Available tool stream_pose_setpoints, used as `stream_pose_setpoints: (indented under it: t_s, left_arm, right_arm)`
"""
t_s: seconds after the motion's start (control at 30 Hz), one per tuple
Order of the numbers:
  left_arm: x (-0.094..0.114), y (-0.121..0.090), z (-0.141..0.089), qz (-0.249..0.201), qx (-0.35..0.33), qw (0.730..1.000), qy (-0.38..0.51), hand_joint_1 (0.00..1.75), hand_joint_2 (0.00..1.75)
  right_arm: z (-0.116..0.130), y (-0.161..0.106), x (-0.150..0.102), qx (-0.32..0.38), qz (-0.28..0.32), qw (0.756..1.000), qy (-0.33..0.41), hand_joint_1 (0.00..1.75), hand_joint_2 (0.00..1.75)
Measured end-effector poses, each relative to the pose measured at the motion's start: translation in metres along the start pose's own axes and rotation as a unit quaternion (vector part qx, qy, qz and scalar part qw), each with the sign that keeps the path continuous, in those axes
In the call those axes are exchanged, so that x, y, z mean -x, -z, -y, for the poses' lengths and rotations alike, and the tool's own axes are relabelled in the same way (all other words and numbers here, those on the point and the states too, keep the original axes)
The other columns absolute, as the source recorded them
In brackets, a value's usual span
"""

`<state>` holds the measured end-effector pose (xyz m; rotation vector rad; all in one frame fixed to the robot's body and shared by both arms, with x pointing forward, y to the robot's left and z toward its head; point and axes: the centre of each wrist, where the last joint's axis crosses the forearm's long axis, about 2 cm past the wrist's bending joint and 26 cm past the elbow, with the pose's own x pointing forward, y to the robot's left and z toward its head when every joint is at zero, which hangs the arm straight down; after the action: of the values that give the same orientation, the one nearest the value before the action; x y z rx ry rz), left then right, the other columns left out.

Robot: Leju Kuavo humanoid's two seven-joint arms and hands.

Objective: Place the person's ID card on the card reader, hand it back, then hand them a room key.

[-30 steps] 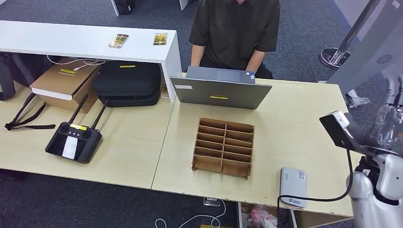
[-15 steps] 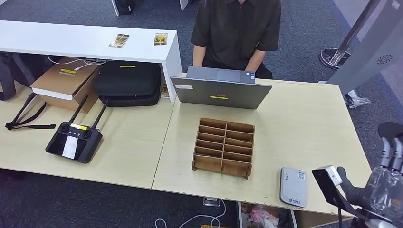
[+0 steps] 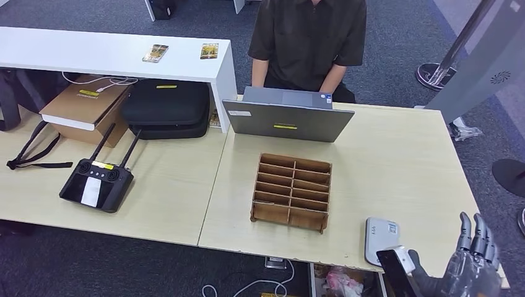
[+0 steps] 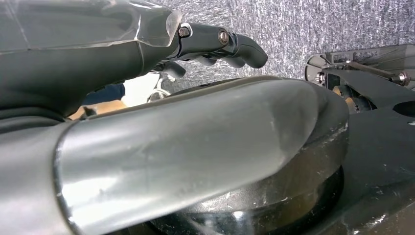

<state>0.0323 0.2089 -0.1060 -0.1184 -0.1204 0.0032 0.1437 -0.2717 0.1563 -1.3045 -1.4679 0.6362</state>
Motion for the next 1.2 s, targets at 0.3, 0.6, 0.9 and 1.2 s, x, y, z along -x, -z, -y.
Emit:
stream_pose_setpoints:
  t_s: [0.3,0.6,0.9,1.2]
  left_arm:
    - [0.001,0.000,0.002,0.002,0.000,1.000,-0.011,0.00,0.00]
    - [0.001,0.000,0.004,0.001,-0.007,1.000,-0.021,0.00,0.00]
    - [0.001,0.000,0.005,0.002,-0.006,1.000,-0.015,0.00,0.00]
    - [0.001,0.000,0.005,0.006,-0.005,1.000,-0.012,0.00,0.00]
  right_arm:
    - [0.002,-0.018,-0.017,-0.029,-0.004,0.999,0.017,0.00,0.00]
    - [-0.004,-0.018,-0.041,-0.073,0.026,0.995,0.057,0.00,0.00]
    - [-0.019,-0.003,-0.063,-0.102,0.075,0.989,0.077,0.00,1.75]
    - [-0.032,0.004,-0.072,-0.136,0.098,0.983,0.080,0.00,1.75]
